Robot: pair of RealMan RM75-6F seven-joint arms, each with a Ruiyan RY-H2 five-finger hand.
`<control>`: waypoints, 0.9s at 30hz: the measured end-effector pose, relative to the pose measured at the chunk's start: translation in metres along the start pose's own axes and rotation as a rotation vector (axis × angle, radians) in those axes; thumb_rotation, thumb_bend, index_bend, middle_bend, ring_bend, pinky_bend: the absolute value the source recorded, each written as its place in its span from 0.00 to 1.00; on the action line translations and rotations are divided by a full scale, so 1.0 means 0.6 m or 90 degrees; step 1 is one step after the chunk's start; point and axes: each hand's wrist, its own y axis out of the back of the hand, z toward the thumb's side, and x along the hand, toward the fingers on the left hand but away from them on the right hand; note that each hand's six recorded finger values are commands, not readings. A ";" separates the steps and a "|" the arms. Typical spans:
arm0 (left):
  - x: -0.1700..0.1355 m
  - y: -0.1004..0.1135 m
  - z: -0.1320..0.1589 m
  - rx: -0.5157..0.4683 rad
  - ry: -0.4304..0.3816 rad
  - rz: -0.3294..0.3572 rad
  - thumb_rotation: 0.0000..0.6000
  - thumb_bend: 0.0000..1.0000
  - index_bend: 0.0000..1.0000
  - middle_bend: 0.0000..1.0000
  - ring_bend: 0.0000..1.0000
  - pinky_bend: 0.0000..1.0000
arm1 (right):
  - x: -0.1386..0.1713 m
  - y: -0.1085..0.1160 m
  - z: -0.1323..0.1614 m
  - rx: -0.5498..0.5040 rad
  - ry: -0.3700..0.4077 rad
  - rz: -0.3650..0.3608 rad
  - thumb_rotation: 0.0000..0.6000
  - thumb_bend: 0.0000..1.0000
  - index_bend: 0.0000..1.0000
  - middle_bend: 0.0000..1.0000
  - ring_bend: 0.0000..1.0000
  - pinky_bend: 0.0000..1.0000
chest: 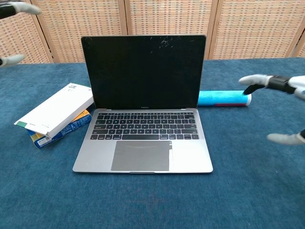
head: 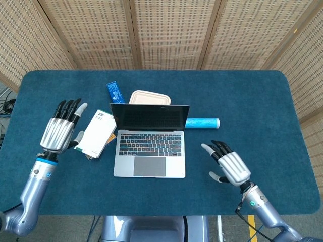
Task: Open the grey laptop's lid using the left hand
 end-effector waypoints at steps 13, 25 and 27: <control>-0.159 -0.017 -0.136 -0.015 0.145 0.017 1.00 0.40 0.00 0.00 0.00 0.00 | 0.056 0.077 -0.108 0.072 -0.187 -0.103 1.00 0.31 0.00 0.16 0.05 0.11; -0.240 -0.025 -0.167 -0.030 0.197 0.023 1.00 0.40 0.00 0.00 0.00 0.00 | 0.126 0.110 -0.155 0.095 -0.282 -0.164 1.00 0.31 0.00 0.16 0.05 0.11; -0.240 -0.027 -0.165 -0.032 0.196 0.019 1.00 0.40 0.00 0.00 0.00 0.00 | 0.129 0.110 -0.156 0.095 -0.285 -0.164 1.00 0.31 0.00 0.16 0.05 0.11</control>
